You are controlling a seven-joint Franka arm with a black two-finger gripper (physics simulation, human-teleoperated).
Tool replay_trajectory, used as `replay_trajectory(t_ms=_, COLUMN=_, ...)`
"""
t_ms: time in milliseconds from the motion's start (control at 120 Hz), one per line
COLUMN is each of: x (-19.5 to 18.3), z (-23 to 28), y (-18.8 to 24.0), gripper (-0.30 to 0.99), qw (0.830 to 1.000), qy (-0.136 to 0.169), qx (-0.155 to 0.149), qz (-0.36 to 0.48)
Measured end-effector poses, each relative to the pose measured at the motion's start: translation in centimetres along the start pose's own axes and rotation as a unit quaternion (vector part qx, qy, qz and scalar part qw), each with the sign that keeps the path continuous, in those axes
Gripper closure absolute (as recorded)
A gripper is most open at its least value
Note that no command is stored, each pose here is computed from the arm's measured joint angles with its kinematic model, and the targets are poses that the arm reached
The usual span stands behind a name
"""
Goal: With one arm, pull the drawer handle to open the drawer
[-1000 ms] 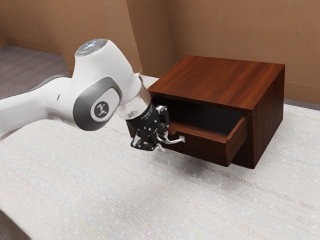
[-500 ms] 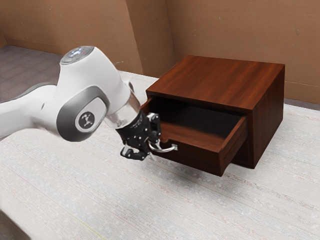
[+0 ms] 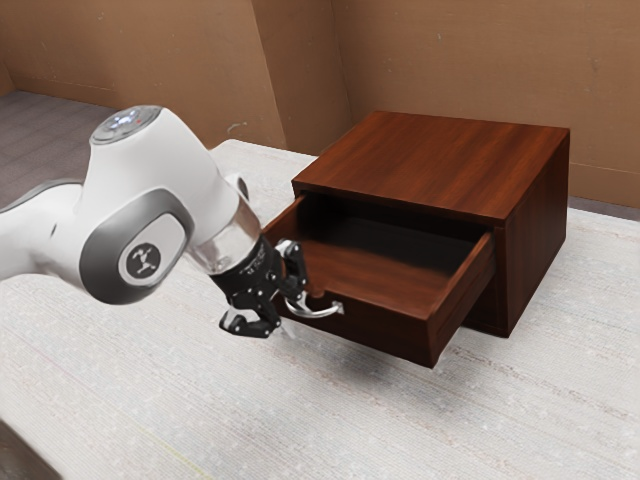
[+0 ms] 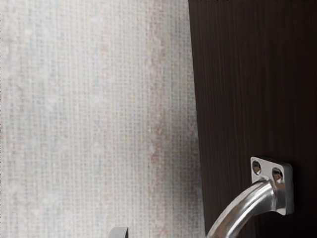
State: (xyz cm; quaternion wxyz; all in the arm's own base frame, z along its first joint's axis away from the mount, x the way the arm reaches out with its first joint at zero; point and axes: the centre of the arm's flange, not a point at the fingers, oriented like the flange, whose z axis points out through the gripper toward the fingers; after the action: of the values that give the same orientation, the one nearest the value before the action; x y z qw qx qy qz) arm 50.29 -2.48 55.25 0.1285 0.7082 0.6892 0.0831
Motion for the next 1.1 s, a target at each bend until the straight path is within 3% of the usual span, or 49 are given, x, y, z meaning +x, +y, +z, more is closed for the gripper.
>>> replay_trajectory(t_ms=283, x=-0.3, z=-0.5, y=0.2, gripper=0.59, qw=1.000, qy=0.014, qx=-0.006, qz=0.016)
replay_trajectory(t_ms=608, x=1.0, z=-4.8, y=1.3, gripper=0.56, qw=0.997, qy=0.056, qx=-0.051, qz=0.029)
replay_trajectory(t_ms=642, x=0.6, z=-6.0, y=1.6, gripper=0.51, qw=0.996, qy=0.061, qx=-0.058, qz=0.036)
replay_trajectory(t_ms=725, x=1.6, z=-15.3, y=5.3, gripper=0.34, qw=0.994, qy=0.071, qx=-0.086, qz=0.017)
replay_trajectory(t_ms=800, x=4.8, z=-18.5, y=5.2, gripper=0.24, qw=0.996, qy=0.073, qx=-0.044, qz=-0.023)
replay_trajectory(t_ms=942, x=7.8, z=-17.4, y=2.9, gripper=0.12, qw=0.995, qy=0.061, qx=0.057, qz=-0.062)
replay_trajectory(t_ms=1100, x=7.2, z=-17.1, y=1.5, gripper=0.06, qw=0.992, qy=0.049, qx=0.102, qz=-0.063)
